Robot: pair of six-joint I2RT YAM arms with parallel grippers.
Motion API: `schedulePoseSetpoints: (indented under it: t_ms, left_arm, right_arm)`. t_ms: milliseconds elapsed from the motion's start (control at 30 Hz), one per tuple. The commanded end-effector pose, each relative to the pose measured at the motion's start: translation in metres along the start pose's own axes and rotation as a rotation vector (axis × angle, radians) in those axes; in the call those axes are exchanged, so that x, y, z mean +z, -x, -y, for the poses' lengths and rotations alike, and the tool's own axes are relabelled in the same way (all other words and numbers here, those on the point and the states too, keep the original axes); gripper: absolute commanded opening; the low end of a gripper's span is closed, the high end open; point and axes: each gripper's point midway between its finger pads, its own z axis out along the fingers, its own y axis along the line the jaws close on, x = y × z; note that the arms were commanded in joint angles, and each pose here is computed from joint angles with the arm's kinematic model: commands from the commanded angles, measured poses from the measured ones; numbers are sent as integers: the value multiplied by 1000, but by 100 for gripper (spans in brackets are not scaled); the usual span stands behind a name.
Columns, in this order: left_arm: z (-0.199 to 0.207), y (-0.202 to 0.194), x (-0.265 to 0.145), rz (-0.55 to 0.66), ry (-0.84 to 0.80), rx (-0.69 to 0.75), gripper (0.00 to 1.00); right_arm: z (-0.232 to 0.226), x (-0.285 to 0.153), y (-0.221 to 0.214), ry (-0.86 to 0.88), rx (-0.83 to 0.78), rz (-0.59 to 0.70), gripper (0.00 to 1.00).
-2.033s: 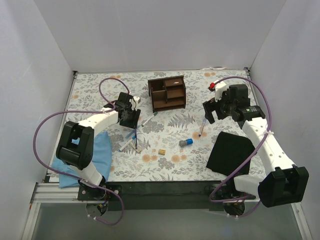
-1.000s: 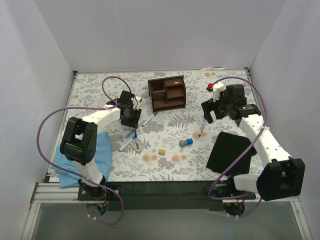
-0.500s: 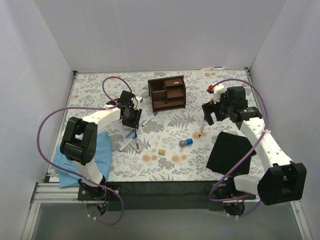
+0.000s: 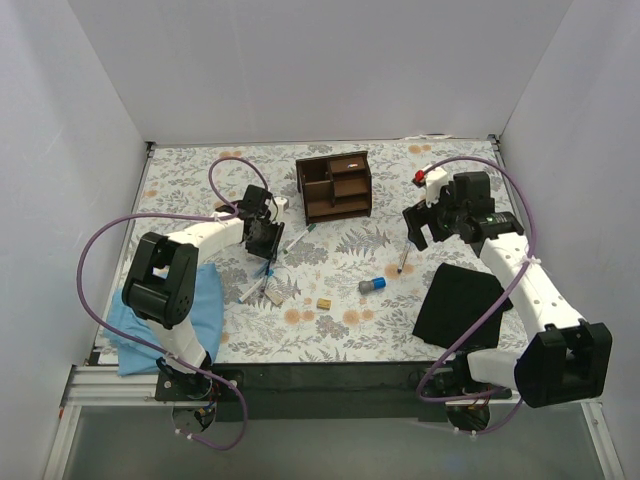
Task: Sort the stationery into containers
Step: Pick up the pen from the center of the board, then place the pen in the storage box.
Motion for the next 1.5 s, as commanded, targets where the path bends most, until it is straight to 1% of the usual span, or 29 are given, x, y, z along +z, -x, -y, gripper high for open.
schedulePoseSetpoints:
  t_ms: [0, 67, 100, 133, 167, 200, 300, 367, 433, 567, 600, 667, 700, 833, 867, 900, 967, 1000, 1033, 1067, 1100, 1133, 1200, 1233, 1267, 1333, 1367, 1400, 1467]
  left_arm:
    - [0, -3, -2, 8, 11, 17, 22]
    - [1, -5, -3, 8, 2, 18, 20]
    - [2, -4, -5, 14, 0, 19, 14]
    - [3, -3, -6, 20, -7, 21, 12]
    - [4, -2, -6, 24, -9, 22, 8]
    - [5, 2, -10, 39, -9, 20, 0]
    - [10, 12, -20, 66, -29, 24, 0]
    - [16, 32, -36, 118, -52, 25, 0]
    - [21, 42, -49, 132, -68, 14, 0]
    - [38, 72, -81, 163, -133, 6, 0]
    - [46, 87, -97, 192, -164, 14, 0]
    - [51, 101, -111, 230, -182, 18, 0]
    - [56, 119, -125, 287, -200, 34, 0]
    - [63, 159, -151, 423, -221, 73, 0]
    - [65, 164, -153, 432, -230, 76, 0]
    - [65, 163, -149, 412, -237, 69, 0]
    - [71, 162, -151, 409, -268, 69, 0]
    - [73, 167, -151, 440, -277, 78, 0]
    - [75, 170, -159, 485, -286, 96, 0]
    - [74, 162, -149, 486, -290, 103, 0]
    - [75, 180, -157, 592, -290, 138, 0]
    - [76, 187, -169, 659, -285, 154, 0]
    - [78, 198, -171, 722, -286, 173, 0]
    - [79, 202, -174, 728, -292, 178, 0]
    - [80, 203, -167, 707, -297, 176, 0]
    - [81, 197, -166, 668, -306, 171, 0]
    - [81, 192, -166, 656, -311, 173, 0]
    - [80, 175, -154, 608, -316, 166, 0]
    - [81, 158, -155, 595, -321, 162, 0]
  right_arm:
    - [4, 3, 25, 22, -42, 33, 98]
    - [7, 5, 28, 19, -43, 32, 98]
    - [9, 7, 32, 20, -42, 32, 98]
    - [9, 7, 34, 22, -37, 35, 98]
    - [9, 8, 35, 23, -37, 35, 98]
    - [11, 8, 37, 21, -39, 38, 98]
    - [13, 9, 38, 14, -43, 37, 98]
    - [13, 8, 42, 14, -48, 41, 98]
    - [14, 6, 44, 7, -48, 46, 98]
    - [17, 4, 46, -9, -38, 47, 98]
    - [16, 3, 46, -10, -39, 48, 98]
    - [18, 1, 46, -23, -32, 45, 98]
    - [19, -2, 47, -28, -33, 49, 98]
    - [20, -6, 52, -41, -31, 52, 97]
    - [21, -8, 52, -44, -28, 53, 97]
    - [21, -8, 54, -47, -25, 55, 97]
    - [23, -8, 54, -53, -18, 52, 97]
    - [24, -8, 55, -57, -11, 50, 97]
    - [24, -8, 56, -60, -11, 52, 97]
    - [25, -8, 55, -66, -4, 47, 97]
    - [25, -7, 55, -67, 0, 45, 96]
    - [26, -8, 58, -69, 3, 52, 97]
    - [27, -8, 59, -74, 4, 51, 96]
    - [28, -10, 62, -78, 0, 54, 96]
    - [29, -11, 63, -85, -2, 53, 96]
    - [30, -10, 61, -87, -7, 46, 96]
    - [31, -10, 62, -91, -10, 48, 96]
    - [30, -10, 61, -89, -11, 46, 96]
    - [29, -9, 56, -86, -8, 38, 96]
